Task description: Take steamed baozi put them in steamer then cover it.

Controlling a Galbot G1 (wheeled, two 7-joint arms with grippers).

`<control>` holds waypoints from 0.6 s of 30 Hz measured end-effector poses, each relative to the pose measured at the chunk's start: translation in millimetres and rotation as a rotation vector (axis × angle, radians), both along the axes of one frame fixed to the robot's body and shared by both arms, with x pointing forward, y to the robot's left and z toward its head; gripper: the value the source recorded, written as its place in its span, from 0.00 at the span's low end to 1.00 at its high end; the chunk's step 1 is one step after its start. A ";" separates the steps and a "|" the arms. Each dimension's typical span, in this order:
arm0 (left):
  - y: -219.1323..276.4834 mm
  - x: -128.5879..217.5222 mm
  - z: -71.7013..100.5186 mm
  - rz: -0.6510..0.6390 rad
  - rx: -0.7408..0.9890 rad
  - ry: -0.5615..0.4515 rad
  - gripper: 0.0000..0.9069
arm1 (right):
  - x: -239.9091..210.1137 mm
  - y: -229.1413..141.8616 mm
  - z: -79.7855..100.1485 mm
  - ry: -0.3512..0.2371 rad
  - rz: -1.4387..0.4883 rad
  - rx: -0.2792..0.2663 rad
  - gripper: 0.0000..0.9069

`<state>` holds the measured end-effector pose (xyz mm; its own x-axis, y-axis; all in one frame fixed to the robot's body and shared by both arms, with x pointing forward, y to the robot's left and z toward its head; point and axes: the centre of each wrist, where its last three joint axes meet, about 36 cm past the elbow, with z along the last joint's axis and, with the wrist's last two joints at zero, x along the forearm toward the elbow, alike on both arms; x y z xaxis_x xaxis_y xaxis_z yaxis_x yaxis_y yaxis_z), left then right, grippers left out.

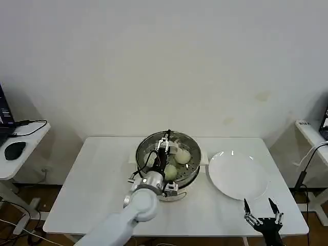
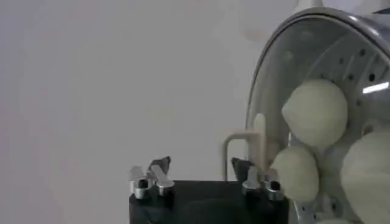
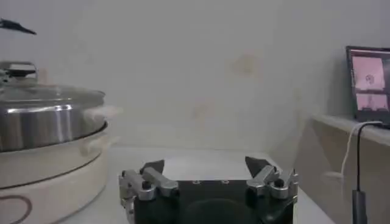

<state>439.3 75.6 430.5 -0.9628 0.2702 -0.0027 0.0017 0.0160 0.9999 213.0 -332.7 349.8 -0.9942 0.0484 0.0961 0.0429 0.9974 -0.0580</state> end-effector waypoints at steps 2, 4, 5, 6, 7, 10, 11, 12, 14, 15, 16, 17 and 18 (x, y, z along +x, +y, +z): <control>2.5 -2.0 0.8 -0.002 0.000 0.000 1.00 | 0.1 0.5 -0.2 0.000 0.001 0.000 1.00; 4.9 -4.5 2.0 -0.007 0.000 0.002 1.00 | 0.1 0.8 -0.3 0.000 0.002 0.000 1.00; 6.0 -5.9 2.5 -0.009 0.000 0.003 1.00 | 0.1 0.9 -0.3 0.000 0.002 0.000 1.00; 7.2 -7.5 2.9 -0.012 0.000 0.004 1.00 | 0.0 0.9 -0.3 0.001 0.002 0.000 1.00; 8.1 -8.5 3.3 -0.013 0.001 0.004 1.00 | 0.0 0.9 -0.3 0.001 0.002 0.000 1.00; 11.4 -11.8 5.6 -0.018 0.001 0.003 1.00 | -0.1 1.1 -0.4 0.001 0.003 0.000 1.00; 12.6 -12.9 6.6 -0.020 0.000 0.002 1.00 | -0.2 1.3 -0.5 0.001 0.003 0.000 1.00; 14.1 -14.1 7.6 -0.021 -0.002 0.001 1.00 | -0.2 1.5 -0.5 0.002 0.003 0.000 1.00; 16.6 -16.6 9.4 -0.024 -0.004 0.000 1.00 | -0.2 1.6 -0.6 0.002 0.003 0.000 1.00; 17.8 -17.7 10.6 -0.025 -0.006 -0.002 1.00 | -0.1 1.6 -0.5 0.001 0.003 0.000 1.00; 19.2 -19.0 12.0 -0.027 -0.008 -0.004 1.00 | -0.1 1.6 -0.5 0.001 0.003 0.000 1.00; 20.5 -20.5 13.3 -0.030 -0.011 -0.006 1.00 | 0.0 1.7 -0.5 0.001 0.003 0.000 1.00; 22.0 -22.4 14.7 -0.033 -0.013 -0.008 1.00 | 0.0 1.6 -0.6 0.001 0.003 0.000 1.00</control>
